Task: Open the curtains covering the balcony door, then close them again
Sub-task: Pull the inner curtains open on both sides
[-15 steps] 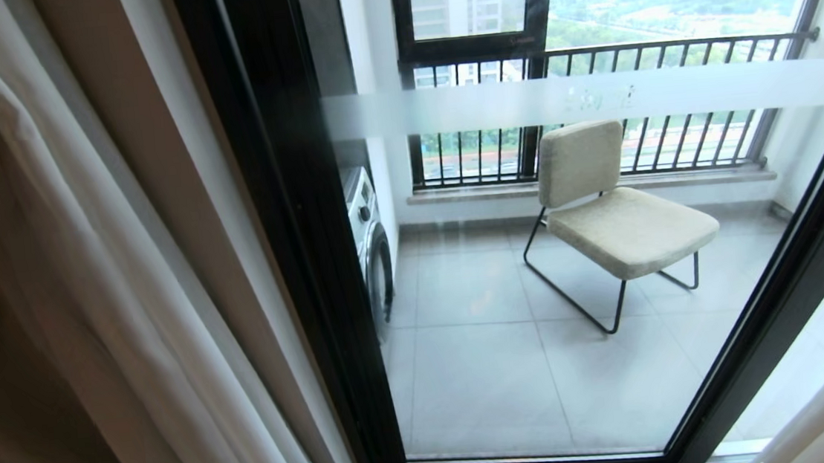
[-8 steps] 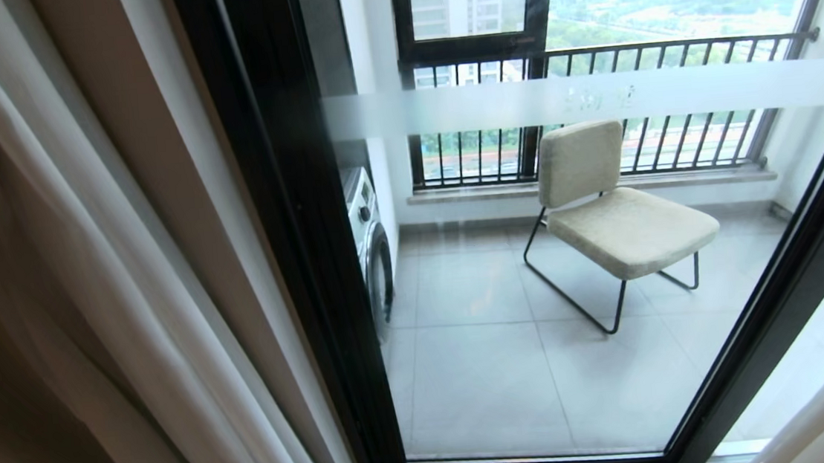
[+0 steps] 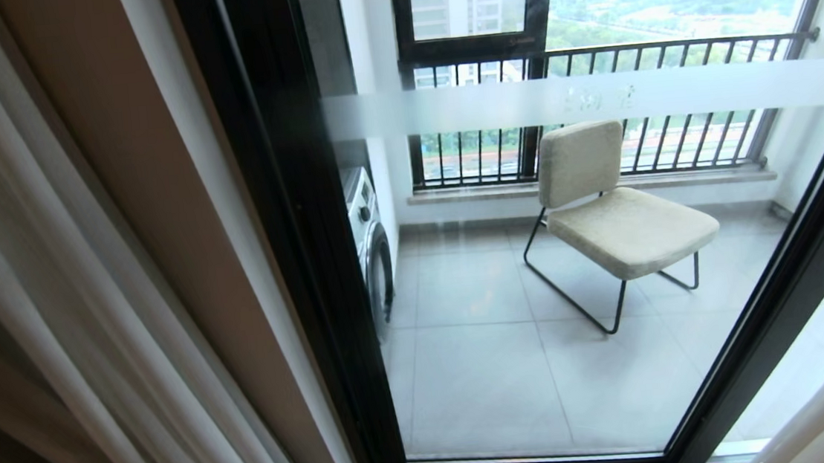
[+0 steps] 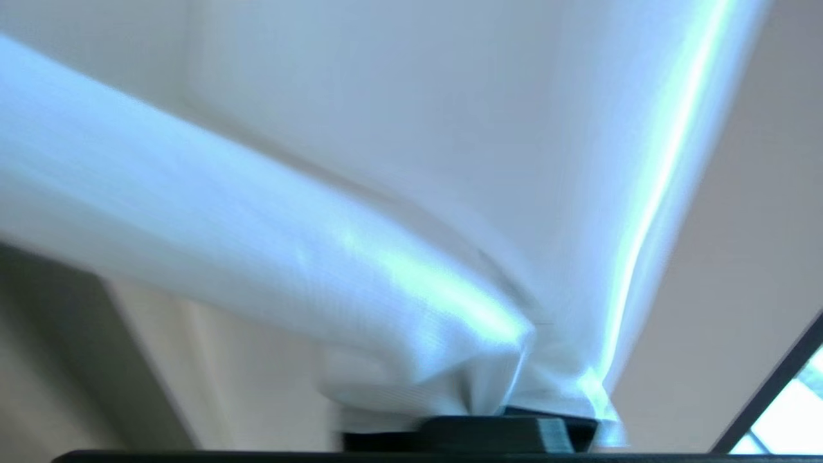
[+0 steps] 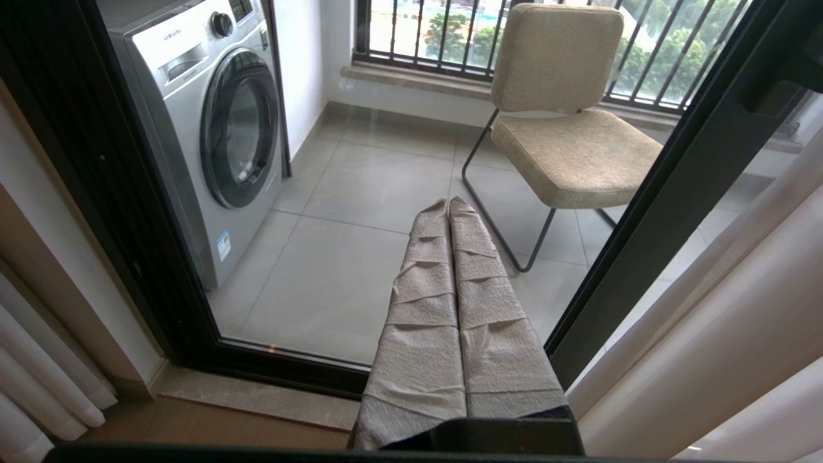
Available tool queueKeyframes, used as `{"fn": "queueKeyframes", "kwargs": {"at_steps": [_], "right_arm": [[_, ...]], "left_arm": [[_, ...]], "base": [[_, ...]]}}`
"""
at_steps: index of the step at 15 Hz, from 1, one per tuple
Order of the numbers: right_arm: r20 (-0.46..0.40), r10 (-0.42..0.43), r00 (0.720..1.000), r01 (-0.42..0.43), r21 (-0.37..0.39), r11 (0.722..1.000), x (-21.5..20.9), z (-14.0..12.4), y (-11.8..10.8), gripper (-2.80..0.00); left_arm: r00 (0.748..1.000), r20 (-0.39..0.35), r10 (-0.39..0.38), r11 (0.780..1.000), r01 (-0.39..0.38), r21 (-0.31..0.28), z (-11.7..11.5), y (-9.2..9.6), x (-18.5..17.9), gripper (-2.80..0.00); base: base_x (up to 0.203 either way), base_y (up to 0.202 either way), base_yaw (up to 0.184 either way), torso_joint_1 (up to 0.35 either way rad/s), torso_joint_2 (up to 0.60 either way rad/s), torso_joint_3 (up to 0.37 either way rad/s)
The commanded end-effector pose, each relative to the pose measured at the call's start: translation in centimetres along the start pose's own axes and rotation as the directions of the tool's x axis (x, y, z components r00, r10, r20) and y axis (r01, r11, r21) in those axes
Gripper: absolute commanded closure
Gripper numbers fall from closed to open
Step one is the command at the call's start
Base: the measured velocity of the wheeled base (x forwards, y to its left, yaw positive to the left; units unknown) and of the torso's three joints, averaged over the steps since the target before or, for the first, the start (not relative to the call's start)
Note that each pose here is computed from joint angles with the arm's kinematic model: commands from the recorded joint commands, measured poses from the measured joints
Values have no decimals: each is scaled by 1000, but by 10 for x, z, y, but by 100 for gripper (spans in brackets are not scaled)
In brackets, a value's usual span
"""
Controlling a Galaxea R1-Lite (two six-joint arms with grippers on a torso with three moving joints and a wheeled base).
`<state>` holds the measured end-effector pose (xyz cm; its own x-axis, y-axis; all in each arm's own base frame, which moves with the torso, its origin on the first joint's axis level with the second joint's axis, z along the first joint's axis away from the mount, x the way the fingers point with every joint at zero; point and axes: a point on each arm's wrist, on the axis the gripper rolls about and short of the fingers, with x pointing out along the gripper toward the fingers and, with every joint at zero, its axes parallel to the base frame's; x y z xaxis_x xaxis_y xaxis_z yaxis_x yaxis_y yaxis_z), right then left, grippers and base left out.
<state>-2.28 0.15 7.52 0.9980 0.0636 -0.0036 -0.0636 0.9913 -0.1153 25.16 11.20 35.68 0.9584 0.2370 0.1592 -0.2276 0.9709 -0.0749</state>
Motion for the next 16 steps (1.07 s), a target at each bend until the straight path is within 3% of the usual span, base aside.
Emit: {"fn": "queueKeyframes", "kwargs": {"at_steps": [1, 7, 16], "right_arm": [[1, 1, 1000, -1, -1, 1000, 0, 0, 0, 0], [1, 1, 1000, -1, -1, 1000, 0, 0, 0, 0], [1, 1, 1000, -1, -1, 1000, 0, 0, 0, 0]], "left_arm": [[1000, 6, -2, 1000, 2, 1, 2, -1, -4, -280], [1000, -19, -4, 1000, 4, -4, -4, -3, -19, -280], [1000, -19, 7, 1000, -7, -4, -10, -17, -97, -280]], "base": [[0, 0, 0, 0, 0, 0], [0, 0, 0, 0, 0, 0], [0, 0, 0, 0, 0, 0]]}}
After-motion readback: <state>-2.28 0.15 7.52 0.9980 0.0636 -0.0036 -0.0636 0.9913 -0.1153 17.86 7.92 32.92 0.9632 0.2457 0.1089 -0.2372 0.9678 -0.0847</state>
